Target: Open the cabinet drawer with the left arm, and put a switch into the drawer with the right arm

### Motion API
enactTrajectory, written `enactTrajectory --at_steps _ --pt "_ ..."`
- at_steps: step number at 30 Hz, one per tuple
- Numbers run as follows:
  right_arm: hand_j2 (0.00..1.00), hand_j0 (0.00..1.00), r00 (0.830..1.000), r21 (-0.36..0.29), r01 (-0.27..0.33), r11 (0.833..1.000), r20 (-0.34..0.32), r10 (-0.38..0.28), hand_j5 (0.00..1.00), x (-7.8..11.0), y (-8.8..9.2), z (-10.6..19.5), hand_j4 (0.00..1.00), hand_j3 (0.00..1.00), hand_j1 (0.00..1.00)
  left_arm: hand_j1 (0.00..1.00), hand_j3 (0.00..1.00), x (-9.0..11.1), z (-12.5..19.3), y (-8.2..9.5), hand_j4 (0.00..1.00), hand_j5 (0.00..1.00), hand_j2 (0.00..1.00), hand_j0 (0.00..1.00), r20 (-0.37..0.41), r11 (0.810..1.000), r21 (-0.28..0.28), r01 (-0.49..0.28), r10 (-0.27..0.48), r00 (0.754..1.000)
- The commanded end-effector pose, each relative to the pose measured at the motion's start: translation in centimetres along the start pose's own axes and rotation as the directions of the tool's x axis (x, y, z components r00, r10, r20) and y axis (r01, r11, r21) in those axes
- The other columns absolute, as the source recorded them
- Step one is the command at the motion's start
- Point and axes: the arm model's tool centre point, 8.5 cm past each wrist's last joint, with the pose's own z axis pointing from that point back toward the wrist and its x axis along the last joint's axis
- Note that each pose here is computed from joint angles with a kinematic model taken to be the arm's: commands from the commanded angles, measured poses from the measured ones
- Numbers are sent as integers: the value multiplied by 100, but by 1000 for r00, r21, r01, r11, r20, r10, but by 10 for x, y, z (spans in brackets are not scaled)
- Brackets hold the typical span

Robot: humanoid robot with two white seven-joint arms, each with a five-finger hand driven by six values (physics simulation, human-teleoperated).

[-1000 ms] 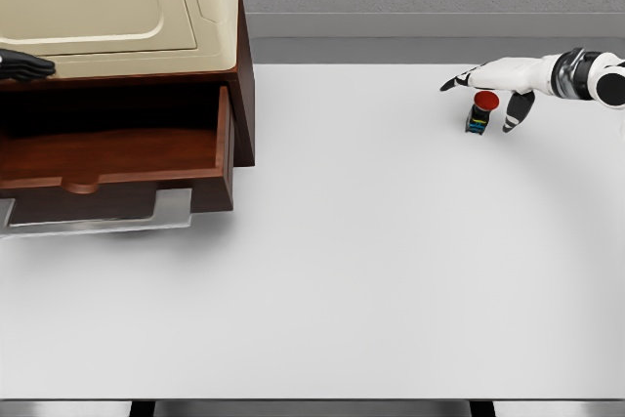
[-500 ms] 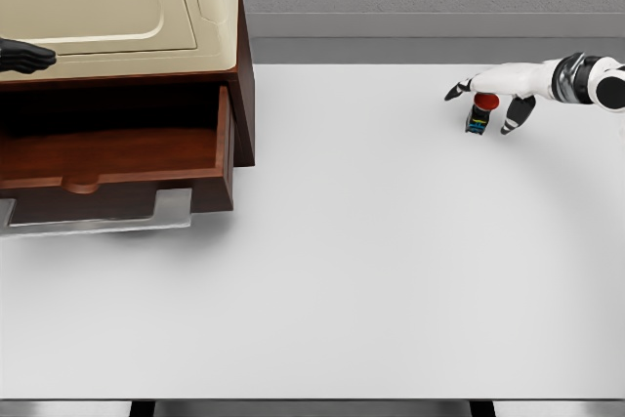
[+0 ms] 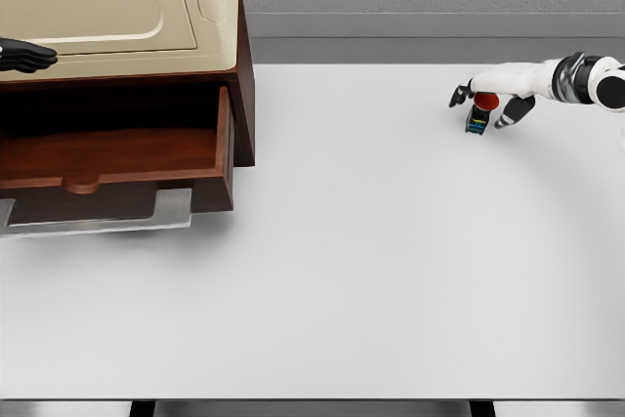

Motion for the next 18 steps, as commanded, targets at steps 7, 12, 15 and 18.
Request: enactTrajectory --at_steps 7,12,15,18 --pt "66 66 1000 -6 5 1000 1 -5 66 0 -1 0 66 66 66 100 100 0 0 1 100 100 100 100 1 1000 3 -6 6 1000" --pt "62 62 1000 -5 5 1000 0 -5 62 0 -1 1 62 62 62 100 100 0 0 1 100 100 100 100 0 1000 3 -7 7 1000" --pt "61 61 1000 -5 5 1000 0 -5 61 0 -1 1 61 61 61 100 100 0 -1 0 100 100 100 100 1 1000 2 -9 9 1000" --pt "59 59 1000 -5 5 1000 0 -5 59 0 -1 1 59 59 59 100 100 0 -1 0 100 100 100 100 1 1000 2 -9 9 1000"
